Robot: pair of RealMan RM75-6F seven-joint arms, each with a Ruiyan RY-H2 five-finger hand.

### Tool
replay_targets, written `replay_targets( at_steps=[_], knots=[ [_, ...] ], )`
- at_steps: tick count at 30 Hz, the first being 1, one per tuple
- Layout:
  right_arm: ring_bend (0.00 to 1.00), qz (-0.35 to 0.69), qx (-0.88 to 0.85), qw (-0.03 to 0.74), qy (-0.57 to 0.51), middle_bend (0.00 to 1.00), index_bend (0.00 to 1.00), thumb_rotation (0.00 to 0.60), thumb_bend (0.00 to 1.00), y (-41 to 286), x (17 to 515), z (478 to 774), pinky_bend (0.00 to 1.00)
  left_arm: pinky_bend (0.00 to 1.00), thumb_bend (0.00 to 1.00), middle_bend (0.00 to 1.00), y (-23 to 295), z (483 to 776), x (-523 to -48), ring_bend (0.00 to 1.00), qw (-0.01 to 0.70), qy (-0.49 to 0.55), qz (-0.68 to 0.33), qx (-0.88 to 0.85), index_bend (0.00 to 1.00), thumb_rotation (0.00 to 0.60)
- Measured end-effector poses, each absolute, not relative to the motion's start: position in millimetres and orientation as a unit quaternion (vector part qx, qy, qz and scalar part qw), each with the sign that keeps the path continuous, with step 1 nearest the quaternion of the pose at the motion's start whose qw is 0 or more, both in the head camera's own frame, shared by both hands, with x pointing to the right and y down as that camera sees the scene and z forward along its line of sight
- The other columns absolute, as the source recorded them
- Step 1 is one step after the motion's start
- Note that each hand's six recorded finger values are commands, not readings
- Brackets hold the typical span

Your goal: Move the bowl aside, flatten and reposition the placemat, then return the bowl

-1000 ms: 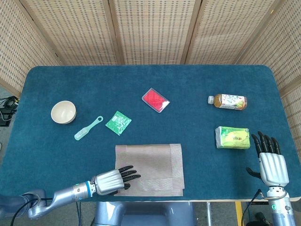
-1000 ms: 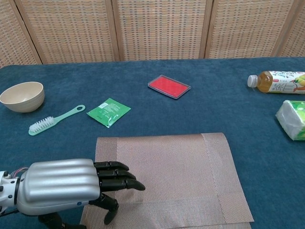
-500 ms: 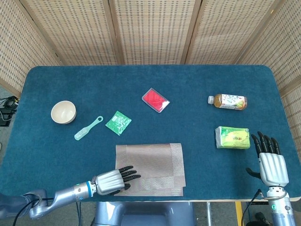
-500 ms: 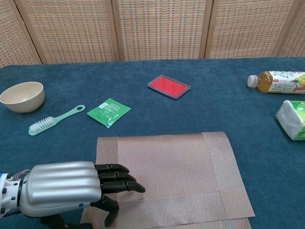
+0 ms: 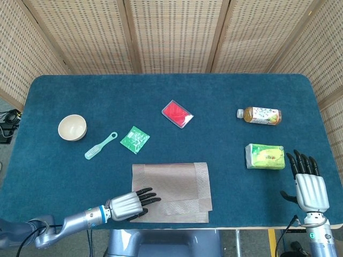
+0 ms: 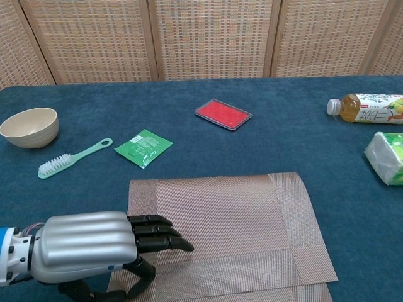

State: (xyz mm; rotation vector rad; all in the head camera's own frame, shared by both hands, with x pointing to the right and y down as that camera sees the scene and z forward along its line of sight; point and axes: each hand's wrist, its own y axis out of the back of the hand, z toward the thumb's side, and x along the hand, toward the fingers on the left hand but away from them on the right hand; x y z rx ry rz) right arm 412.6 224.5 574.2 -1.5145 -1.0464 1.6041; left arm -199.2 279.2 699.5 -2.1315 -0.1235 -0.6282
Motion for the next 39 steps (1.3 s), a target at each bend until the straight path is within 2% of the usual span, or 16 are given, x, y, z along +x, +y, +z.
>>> replay_targets(
  at_steps=[7, 12, 20, 23, 28, 34, 39],
  knots=[
    [0.00, 0.617, -0.583, 0.342, -0.402, 0.00, 0.00, 0.600, 0.00, 224.6, 412.8, 574.1, 0.00, 0.00, 0.58, 0.00, 275.4, 698.7, -195.2, 0.00, 0.435, -0.037, -0.252, -0.863, 0.72, 0.600],
    [0.00, 0.617, -0.584, 0.342, -0.402, 0.00, 0.00, 0.600, 0.00, 224.7, 412.6, 574.5, 0.00, 0.00, 0.70, 0.00, 267.7, 693.5, -190.4, 0.00, 0.432, -0.009, -0.248, -0.867, 0.81, 0.600],
    [0.00, 0.616, -0.587, 0.339, -0.401, 0.00, 0.00, 0.600, 0.00, 224.7, 411.6, 575.5, 0.00, 0.00, 0.71, 0.00, 227.9, 676.2, -177.6, 0.00, 0.423, 0.074, -0.249, -0.868, 0.83, 0.600],
    [0.00, 0.617, -0.587, 0.338, -0.400, 0.00, 0.00, 0.600, 0.00, 224.2, 411.6, 576.2, 0.00, 0.00, 0.71, 0.00, 200.3, 667.8, -171.6, 0.00, 0.412, 0.121, -0.260, -0.865, 0.83, 0.600],
    [0.00, 0.616, -0.590, 0.335, -0.400, 0.00, 0.00, 0.600, 0.00, 224.3, 410.6, 576.6, 0.00, 0.00, 0.71, 0.00, 135.7, 660.1, -165.6, 0.00, 0.393, 0.206, -0.306, -0.842, 0.83, 0.600],
    [0.00, 0.614, -0.587, 0.337, -0.406, 0.00, 0.00, 0.600, 0.00, 223.0, 411.9, 572.7, 0.00, 0.00, 0.71, 0.00, 61.3, 666.0, -166.7, 0.00, 0.346, 0.279, -0.377, -0.813, 0.83, 0.600],
    [0.00, 0.616, -0.587, 0.336, -0.404, 0.00, 0.00, 0.600, 0.00, 222.5, 412.1, 573.6, 0.00, 0.00, 0.71, 0.00, 18.2, 679.1, -180.1, 0.00, 0.334, 0.316, -0.424, -0.780, 0.83, 0.600]
  ],
)
